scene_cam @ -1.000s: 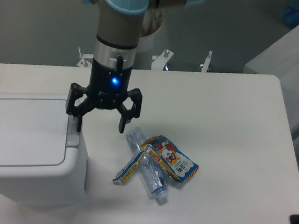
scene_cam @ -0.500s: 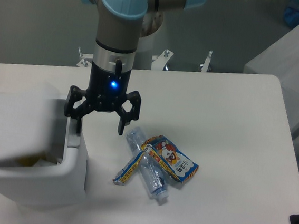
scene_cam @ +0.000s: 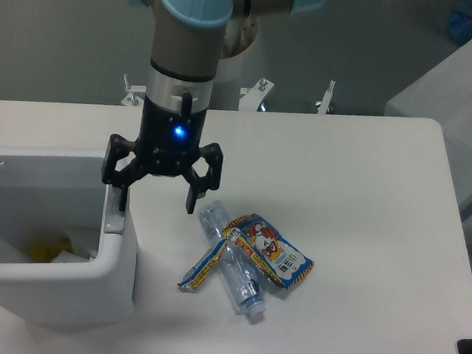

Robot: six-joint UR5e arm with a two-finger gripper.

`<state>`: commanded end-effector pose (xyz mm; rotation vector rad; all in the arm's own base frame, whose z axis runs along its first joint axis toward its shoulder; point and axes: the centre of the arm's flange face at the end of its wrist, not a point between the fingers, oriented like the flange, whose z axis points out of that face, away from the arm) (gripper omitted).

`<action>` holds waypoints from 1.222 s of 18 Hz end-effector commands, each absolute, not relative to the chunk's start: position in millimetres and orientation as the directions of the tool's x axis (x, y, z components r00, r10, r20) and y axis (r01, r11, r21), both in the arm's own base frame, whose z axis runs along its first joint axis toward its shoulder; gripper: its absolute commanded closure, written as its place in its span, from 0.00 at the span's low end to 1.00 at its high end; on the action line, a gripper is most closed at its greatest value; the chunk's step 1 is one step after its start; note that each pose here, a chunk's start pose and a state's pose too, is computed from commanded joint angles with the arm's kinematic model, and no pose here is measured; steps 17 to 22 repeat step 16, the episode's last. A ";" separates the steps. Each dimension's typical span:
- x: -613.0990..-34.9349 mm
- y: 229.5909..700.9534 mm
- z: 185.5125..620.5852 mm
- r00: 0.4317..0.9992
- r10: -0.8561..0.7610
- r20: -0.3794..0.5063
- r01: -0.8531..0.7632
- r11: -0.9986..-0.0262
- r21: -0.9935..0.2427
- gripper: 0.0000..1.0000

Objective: Open the trash can
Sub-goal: 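Press the lid edge with the gripper so the lid flips open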

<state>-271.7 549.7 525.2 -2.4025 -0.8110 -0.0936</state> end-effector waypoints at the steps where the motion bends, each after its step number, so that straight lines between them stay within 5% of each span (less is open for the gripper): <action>1: -279.2 547.5 539.7 0.810 0.534 0.242 0.569 -0.620 -0.540 0.00; 6: -342.0 508.0 591.0 0.777 0.606 0.172 0.557 -0.535 -0.635 0.00; 11: -365.3 484.7 585.2 0.831 0.525 -0.182 0.339 -0.738 -0.584 0.00; 13: -373.9 478.4 581.8 0.836 0.489 -0.251 0.296 -0.785 -0.544 0.00; 22: -392.7 461.4 576.8 0.842 0.459 -0.284 0.277 -0.819 -0.502 0.00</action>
